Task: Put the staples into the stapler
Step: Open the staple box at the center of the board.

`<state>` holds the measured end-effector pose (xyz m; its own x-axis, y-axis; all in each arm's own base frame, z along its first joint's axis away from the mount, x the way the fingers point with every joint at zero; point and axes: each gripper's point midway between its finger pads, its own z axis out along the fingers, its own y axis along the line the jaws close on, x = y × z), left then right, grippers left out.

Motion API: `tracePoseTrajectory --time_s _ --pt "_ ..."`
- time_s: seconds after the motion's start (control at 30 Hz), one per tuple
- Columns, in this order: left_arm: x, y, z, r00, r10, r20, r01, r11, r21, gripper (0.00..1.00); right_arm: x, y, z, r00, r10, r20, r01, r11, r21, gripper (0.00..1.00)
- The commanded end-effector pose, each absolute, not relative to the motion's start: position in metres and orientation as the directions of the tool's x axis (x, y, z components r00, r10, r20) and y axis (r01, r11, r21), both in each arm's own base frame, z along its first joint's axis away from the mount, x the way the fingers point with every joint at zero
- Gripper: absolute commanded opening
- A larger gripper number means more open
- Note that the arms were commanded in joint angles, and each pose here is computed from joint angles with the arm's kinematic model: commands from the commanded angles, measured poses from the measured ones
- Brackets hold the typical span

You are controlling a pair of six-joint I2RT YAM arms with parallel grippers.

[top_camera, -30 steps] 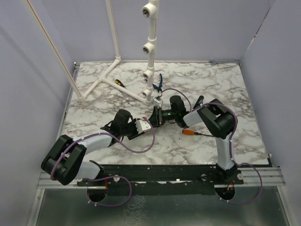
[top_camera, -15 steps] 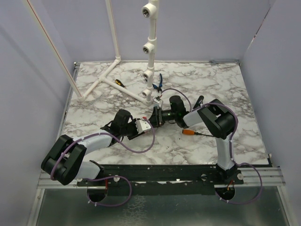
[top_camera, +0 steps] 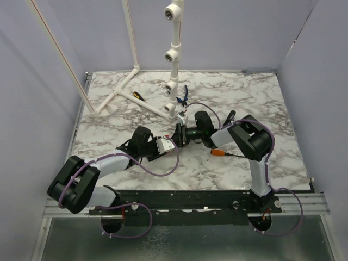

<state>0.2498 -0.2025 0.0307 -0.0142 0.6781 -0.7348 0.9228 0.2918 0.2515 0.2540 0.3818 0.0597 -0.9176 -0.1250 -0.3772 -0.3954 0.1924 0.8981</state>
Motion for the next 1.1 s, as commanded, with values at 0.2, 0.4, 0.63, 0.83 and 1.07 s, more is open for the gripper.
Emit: tracePoseTrajectory --time_s 0.2,0.4,0.63,0.83,1.07 --pt "0.264 -0.219 0.053 0.037 0.619 -0.784 0.907 0.309 0.287 0.3 0.223 0.385 0.016 -0.969 -0.164 -0.186 -0.231 0.319 0.919 0.55" --pt "0.264 -0.219 0.053 0.033 0.619 -0.785 0.906 0.313 0.285 0.33 0.22 0.385 0.011 -0.967 -0.171 -0.189 -0.238 0.344 0.908 0.53" --pt "0.265 -0.22 0.052 0.025 0.62 -0.785 0.907 0.317 0.279 0.36 0.214 0.388 0.008 -0.964 -0.185 -0.189 -0.245 0.355 0.902 0.53" --pt "0.266 -0.22 0.051 0.016 0.626 -0.78 0.907 0.319 0.274 0.37 0.208 0.393 0.006 -0.963 -0.202 -0.181 -0.243 0.348 0.905 0.52" --pt "0.267 -0.221 0.049 0.004 0.631 -0.776 0.908 0.322 0.267 0.37 0.206 0.395 0.007 -0.963 -0.208 -0.17 -0.233 0.331 0.914 0.52"
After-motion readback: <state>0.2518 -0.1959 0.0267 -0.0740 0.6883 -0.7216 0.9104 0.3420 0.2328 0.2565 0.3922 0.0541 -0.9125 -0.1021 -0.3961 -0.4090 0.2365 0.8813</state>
